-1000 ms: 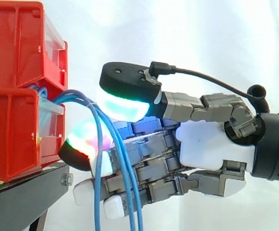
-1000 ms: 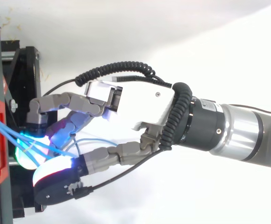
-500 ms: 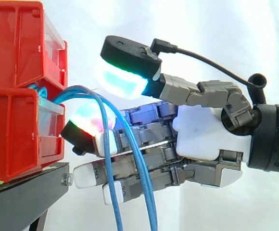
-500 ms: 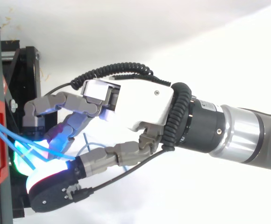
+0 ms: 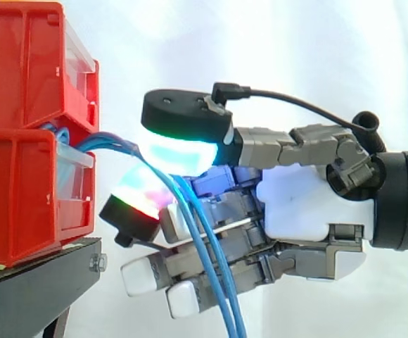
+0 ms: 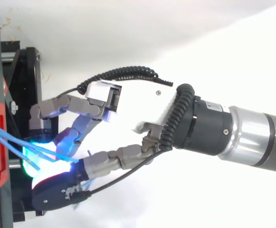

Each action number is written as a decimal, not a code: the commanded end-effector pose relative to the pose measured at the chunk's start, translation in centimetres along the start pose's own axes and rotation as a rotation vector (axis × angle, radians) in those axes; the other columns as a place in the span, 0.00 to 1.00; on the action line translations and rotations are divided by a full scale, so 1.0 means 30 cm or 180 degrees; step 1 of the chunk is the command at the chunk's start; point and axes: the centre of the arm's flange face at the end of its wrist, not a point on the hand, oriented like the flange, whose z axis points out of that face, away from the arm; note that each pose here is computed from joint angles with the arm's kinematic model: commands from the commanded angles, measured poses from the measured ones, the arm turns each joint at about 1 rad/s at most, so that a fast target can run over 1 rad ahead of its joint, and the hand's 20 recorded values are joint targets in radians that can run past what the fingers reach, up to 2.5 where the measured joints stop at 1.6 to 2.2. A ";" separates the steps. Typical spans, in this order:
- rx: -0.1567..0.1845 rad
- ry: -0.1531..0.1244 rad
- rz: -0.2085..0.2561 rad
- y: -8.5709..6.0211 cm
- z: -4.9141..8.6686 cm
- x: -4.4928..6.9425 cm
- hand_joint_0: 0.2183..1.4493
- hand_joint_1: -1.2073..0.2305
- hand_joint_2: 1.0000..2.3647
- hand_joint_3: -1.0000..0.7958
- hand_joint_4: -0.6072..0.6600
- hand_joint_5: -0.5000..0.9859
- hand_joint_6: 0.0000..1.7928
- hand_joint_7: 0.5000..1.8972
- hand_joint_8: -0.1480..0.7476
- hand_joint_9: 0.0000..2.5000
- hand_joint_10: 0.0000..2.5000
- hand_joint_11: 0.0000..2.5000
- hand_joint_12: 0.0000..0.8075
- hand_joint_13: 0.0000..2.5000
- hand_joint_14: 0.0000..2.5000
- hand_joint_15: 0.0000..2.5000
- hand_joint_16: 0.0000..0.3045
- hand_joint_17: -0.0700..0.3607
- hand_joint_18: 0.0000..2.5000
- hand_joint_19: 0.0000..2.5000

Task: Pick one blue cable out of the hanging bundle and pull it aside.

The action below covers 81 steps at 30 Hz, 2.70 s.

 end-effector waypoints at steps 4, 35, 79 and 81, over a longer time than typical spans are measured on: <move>0.0113 0.0002 0.0037 0.013 -0.014 -0.017 0.45 0.19 0.00 0.28 0.72 0.23 0.50 0.77 0.59 0.40 0.01 0.31 0.53 0.36 0.01 0.17 0.18 0.45 0.36 0.21; 0.0288 -0.0061 -0.0032 0.115 -0.023 -0.090 0.45 0.21 0.00 0.32 0.68 0.23 0.50 0.79 0.56 0.40 0.01 0.29 0.52 0.37 0.01 0.19 0.18 0.45 0.37 0.23; 0.0446 -0.0130 -0.0158 0.211 -0.053 -0.196 0.29 0.52 0.02 0.44 0.77 0.23 0.49 0.69 0.59 0.41 0.01 0.29 0.56 0.36 0.01 0.20 0.20 0.47 0.35 0.28; 0.0432 -0.0130 -0.0153 0.218 -0.050 -0.195 0.27 0.49 0.02 0.49 0.77 0.23 0.49 0.70 0.60 0.40 0.01 0.30 0.57 0.36 0.01 0.20 0.20 0.48 0.35 0.28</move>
